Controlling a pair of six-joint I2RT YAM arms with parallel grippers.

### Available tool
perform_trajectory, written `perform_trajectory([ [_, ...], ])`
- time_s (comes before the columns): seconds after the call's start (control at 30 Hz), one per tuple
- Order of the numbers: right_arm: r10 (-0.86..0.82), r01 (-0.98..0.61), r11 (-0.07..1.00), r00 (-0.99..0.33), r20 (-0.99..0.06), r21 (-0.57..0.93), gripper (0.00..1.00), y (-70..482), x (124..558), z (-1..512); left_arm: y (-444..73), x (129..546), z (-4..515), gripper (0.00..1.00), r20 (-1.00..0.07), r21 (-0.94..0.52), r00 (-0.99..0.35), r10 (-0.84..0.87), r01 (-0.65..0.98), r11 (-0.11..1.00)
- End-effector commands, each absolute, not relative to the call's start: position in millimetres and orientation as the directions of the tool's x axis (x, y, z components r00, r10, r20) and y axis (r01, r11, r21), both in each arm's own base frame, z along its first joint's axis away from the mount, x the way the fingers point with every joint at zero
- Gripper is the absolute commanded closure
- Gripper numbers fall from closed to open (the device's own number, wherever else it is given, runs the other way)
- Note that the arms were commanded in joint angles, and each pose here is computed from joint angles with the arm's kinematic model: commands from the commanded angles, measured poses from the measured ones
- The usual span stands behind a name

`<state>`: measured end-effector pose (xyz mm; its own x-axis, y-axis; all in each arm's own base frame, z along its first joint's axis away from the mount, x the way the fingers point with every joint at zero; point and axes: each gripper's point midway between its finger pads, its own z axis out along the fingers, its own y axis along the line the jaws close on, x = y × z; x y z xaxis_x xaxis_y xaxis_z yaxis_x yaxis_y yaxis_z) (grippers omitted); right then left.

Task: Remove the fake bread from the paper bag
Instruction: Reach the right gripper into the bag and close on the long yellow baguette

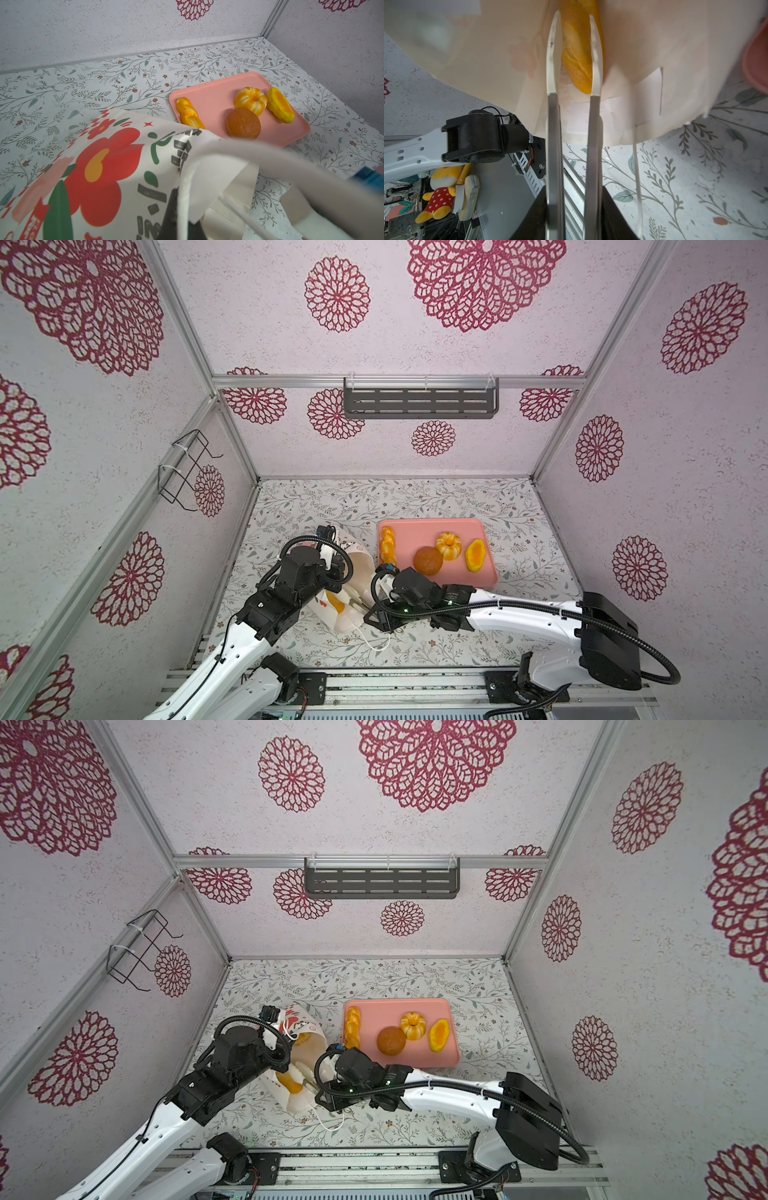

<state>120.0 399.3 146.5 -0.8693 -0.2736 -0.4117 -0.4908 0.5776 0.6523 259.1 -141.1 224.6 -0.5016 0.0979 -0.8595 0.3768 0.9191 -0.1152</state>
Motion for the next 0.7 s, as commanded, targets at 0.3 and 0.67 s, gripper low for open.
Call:
perform_trajectory([
  [0.3,-0.299,-0.536,0.551,-0.842,-0.448,0.639,0.57,414.5,128.7,158.9,-142.6,256.3,233.6,1.00,-0.884,-0.143,-0.463,0.058,0.389,0.910],
  [0.67,-0.301,-0.510,0.542,-0.860,-0.413,0.668,0.55,420.0,130.3,151.8,-142.9,257.1,232.7,1.00,-0.886,-0.155,-0.462,0.043,0.382,0.911],
])
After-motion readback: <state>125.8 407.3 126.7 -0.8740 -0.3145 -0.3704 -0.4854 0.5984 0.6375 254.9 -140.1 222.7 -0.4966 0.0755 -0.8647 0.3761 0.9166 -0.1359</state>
